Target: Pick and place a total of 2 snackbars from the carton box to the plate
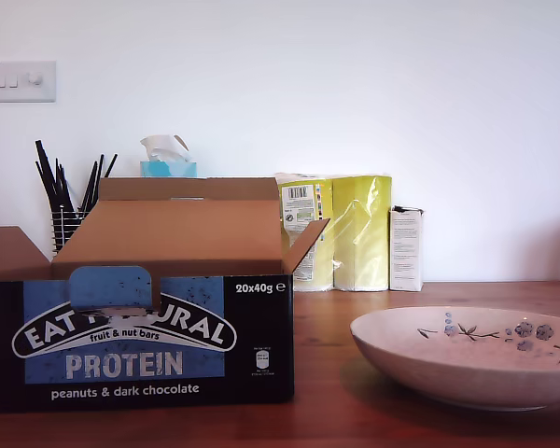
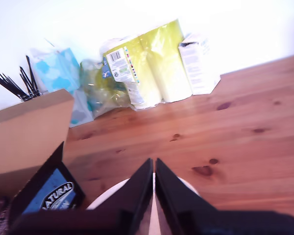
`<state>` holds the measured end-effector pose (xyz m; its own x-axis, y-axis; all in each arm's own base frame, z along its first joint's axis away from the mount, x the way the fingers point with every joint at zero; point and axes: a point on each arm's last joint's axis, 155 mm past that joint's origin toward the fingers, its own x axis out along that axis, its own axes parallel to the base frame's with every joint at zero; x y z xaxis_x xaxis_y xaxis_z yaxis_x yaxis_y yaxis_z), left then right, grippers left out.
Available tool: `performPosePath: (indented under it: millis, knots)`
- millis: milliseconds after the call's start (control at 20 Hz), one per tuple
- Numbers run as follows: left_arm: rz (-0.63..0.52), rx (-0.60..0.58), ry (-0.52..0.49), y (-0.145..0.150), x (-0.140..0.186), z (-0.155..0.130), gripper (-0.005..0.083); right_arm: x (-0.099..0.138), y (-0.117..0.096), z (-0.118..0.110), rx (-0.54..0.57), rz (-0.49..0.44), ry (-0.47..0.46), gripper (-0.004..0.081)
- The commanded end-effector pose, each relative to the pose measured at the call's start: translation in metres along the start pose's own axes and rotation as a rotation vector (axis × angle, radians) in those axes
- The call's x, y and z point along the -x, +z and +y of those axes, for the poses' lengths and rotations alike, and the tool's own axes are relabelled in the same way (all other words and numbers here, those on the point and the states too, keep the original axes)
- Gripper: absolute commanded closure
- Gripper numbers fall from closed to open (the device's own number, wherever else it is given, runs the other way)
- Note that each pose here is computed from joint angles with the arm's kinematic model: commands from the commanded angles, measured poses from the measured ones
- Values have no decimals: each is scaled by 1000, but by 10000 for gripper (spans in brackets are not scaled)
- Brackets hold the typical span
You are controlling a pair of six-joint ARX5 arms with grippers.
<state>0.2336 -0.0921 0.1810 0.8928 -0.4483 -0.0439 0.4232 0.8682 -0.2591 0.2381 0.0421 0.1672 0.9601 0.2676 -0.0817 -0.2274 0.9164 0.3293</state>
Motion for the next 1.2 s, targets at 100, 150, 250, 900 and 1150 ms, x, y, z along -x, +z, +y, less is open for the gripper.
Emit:
performPosePath:
  millis: [100,150,250,900,1150]
  knots:
    - [-20,-1,-51,24,4,-17,793,6,17,25,2,-17,92,783]
    - [2,-3,-53,27,5,-20,793,10,24,33,9,-19,106,783]
    - [86,-27,-53,25,5,-23,793,20,38,48,18,-1,133,783]
    - [557,-139,-221,5,-54,-64,793,46,43,113,311,546,339,783]
    - [592,-143,-247,-4,-85,-71,792,41,39,137,294,643,444,783]
